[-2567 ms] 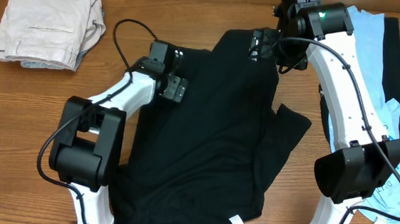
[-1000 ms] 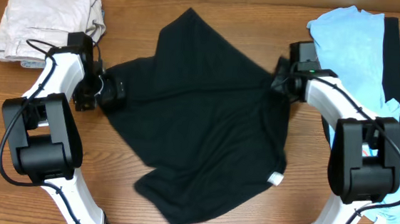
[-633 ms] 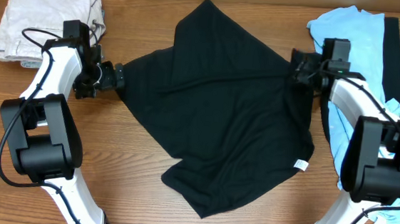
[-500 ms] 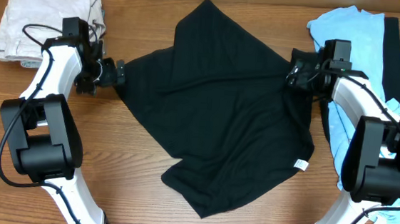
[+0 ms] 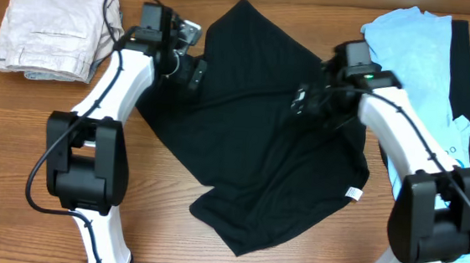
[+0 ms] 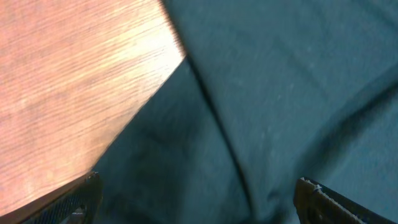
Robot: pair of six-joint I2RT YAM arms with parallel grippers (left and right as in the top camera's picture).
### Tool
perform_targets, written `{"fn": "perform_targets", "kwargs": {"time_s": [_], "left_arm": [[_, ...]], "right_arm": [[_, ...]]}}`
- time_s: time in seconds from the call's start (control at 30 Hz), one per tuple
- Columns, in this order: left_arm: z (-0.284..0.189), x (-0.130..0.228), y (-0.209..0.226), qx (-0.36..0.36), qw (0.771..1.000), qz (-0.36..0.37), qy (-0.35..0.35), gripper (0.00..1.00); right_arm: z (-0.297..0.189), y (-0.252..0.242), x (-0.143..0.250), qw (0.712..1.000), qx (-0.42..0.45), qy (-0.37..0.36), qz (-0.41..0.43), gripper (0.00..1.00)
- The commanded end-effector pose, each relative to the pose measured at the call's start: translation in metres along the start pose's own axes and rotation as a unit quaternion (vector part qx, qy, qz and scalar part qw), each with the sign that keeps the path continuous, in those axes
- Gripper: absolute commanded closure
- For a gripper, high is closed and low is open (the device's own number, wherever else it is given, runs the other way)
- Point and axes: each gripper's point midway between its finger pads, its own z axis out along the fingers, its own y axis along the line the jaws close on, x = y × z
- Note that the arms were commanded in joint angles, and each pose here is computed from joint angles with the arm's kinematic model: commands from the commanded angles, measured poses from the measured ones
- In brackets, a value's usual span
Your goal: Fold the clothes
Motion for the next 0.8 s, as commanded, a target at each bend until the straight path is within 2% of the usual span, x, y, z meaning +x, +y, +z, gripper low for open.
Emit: {"fn": "perform_targets", "kwargs": {"time_s": [0.0, 0.33, 0.5, 0.67, 0.7, 0.73, 0.77], "left_arm": [[0.016, -0.001, -0.002, -0.010, 0.999, 0.032, 0.006, 0.00], [0.065, 0.018, -0.015, -0.011, 0.999, 0.042, 0.032, 0.00], [0.068, 0.070, 0.021, -0.103, 0.984, -0.077, 0.126, 0.00], [0.056, 0.127, 0.037, -0.127, 0.953, -0.163, 0.222, 0.00], [0.047, 0.155, 0.041, -0.134, 0.931, -0.209, 0.269, 0.00], [0.042, 0.167, 0.043, -0.138, 0.919, -0.231, 0.290, 0.00], [0.032, 0.194, 0.046, -0.146, 0.891, -0.274, 0.332, 0.00]], "right_arm": [[0.010, 0.001, 0.020, 0.999, 0.044, 0.007, 0.013, 0.00], [0.041, -0.027, 0.059, 0.994, 0.093, 0.027, 0.060, 0.00], [0.045, -0.032, 0.068, 0.993, 0.098, 0.037, 0.063, 0.00], [0.045, -0.032, 0.068, 0.992, 0.098, 0.038, 0.063, 0.00], [0.045, -0.032, 0.068, 0.992, 0.099, 0.038, 0.063, 0.00], [0.045, -0.033, 0.068, 0.992, 0.099, 0.038, 0.063, 0.00], [0.044, -0.035, 0.067, 0.992, 0.099, 0.038, 0.066, 0.00]]}}
